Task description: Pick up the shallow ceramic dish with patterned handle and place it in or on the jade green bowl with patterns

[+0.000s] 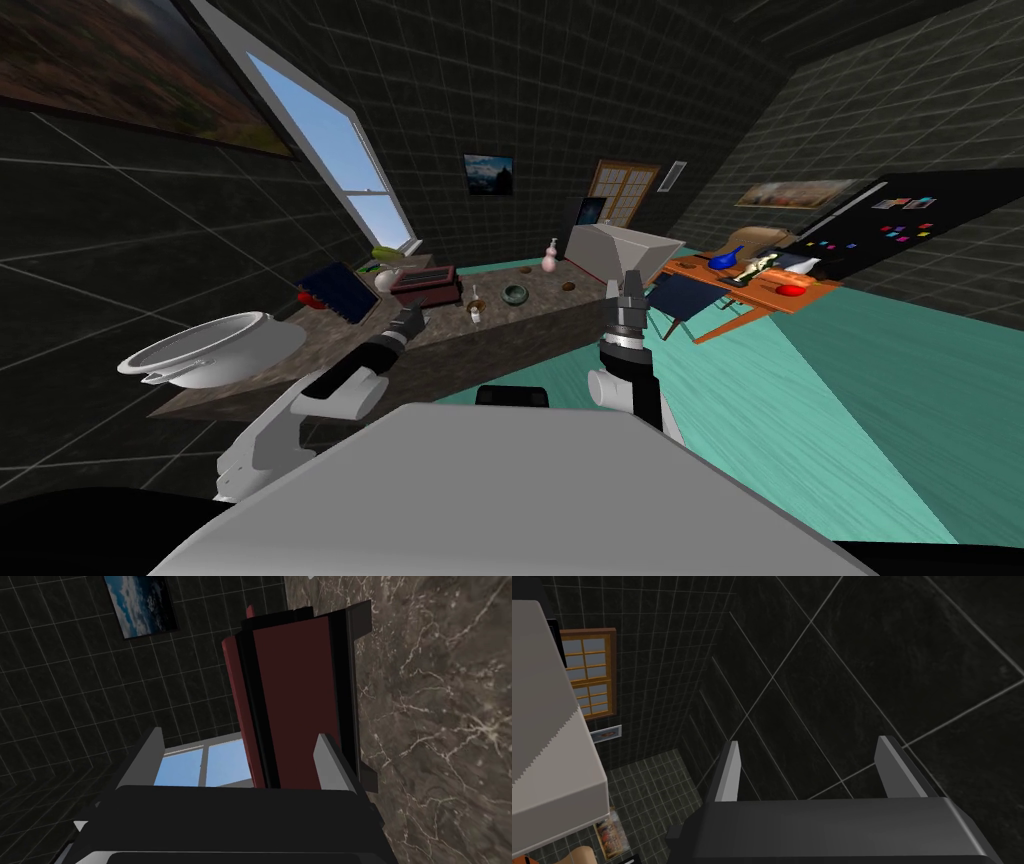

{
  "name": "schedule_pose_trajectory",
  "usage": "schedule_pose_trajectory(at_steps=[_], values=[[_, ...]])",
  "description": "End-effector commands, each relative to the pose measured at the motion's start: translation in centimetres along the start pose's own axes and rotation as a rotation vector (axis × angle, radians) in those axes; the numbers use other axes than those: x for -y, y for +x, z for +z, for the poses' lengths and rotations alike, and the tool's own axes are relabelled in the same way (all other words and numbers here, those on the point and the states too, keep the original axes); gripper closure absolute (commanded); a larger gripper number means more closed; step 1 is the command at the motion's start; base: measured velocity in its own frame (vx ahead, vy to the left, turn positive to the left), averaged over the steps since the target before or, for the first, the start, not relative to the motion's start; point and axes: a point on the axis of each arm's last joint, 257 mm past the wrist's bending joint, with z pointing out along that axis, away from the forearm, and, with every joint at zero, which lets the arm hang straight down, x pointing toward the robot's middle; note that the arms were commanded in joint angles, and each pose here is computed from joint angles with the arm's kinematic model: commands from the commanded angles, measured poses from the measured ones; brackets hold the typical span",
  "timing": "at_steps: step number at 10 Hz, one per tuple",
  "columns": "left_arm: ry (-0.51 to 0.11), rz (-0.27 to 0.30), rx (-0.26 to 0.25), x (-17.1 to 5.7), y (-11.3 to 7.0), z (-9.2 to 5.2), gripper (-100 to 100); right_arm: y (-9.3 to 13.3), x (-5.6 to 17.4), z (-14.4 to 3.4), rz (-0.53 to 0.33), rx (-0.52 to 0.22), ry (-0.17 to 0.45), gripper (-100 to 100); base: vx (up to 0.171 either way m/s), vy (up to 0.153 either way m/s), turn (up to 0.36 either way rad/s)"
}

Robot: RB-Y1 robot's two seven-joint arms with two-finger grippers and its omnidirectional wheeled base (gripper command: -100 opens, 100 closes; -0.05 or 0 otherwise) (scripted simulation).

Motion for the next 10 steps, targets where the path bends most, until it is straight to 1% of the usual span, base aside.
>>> schedule_pose_trajectory(at_steps=[1,2,3,4,5,6,7,8,9,10], values=[[-0.041,0.006,0.006,-0.9,-0.4,0.0,-100,0.0,0.0,0.0,0.000,0.000,0.000,0,0.010,0.004,-0.036],[-0.075,0.018,0.009,-1.6,-0.9,0.0,-100,0.0,0.0,0.0,0.000,0.000,0.000,0,0.015,0.000,-0.102],[-0.094,0.018,0.013,-2.1,-1.0,0.0,-100,0.0,0.0,0.0,0.000,0.000,0.000,0,0.013,0.002,-0.049],[-0.130,0.030,0.017,-3.0,-1.6,-0.1,-100,0.0,0.0,0.0,0.000,0.000,0.000,0,0.019,-0.001,-0.100],[-0.145,0.030,0.020,-3.3,-1.7,-0.1,-100,0.0,0.0,0.0,0.000,0.000,0.000,0,0.015,-0.003,-0.063],[-0.185,0.041,0.027,-4.3,-2.3,-0.2,-100,0.0,0.0,0.0,0.000,0.000,0.000,0,0.020,-0.014,-0.146],[-0.195,0.041,0.029,-4.5,-2.4,-0.3,-100,0.0,0.0,0.0,0.000,0.000,0.000,0,0.016,-0.008,-0.062],[-0.234,0.051,0.036,-5.4,-3.0,-0.4,-100,0.0,0.0,0.0,0.000,0.000,0.000,0,0.018,-0.015,-0.138],[-0.244,0.051,0.038,-5.7,-3.0,-0.4,-100,0.0,0.0,0.0,0.000,0.000,0.000,0,0.017,-0.009,-0.088],[-0.285,0.060,0.046,-6.6,-3.7,-0.6,-100,0.0,0.0,0.0,0.000,0.000,0.000,0,0.024,-0.017,-0.187]])
